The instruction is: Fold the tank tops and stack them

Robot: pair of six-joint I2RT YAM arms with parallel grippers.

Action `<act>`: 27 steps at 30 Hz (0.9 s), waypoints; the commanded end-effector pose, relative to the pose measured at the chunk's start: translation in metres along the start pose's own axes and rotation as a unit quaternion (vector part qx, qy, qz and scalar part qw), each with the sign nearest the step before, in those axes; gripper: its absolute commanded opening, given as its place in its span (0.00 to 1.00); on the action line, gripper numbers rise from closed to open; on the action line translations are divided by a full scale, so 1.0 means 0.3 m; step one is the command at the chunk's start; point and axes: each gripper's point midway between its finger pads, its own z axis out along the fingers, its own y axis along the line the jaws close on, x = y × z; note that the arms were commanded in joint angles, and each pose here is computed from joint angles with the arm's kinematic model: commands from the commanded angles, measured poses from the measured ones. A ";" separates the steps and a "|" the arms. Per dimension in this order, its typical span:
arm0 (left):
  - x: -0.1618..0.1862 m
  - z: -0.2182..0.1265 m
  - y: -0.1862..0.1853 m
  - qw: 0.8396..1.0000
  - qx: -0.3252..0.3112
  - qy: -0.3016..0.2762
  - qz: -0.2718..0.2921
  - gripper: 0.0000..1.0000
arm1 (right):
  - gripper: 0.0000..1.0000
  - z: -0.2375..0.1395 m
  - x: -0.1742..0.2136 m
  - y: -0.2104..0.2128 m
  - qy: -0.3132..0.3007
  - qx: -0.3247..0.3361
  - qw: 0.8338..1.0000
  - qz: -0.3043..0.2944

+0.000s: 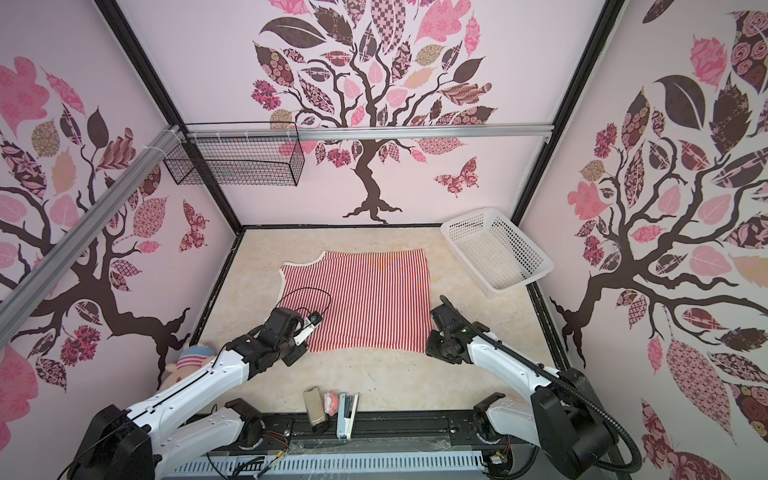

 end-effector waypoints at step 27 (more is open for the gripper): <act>0.031 0.008 -0.101 0.995 0.079 0.019 0.055 0.58 | 0.09 0.016 0.010 0.018 0.014 -0.018 1.000 -0.005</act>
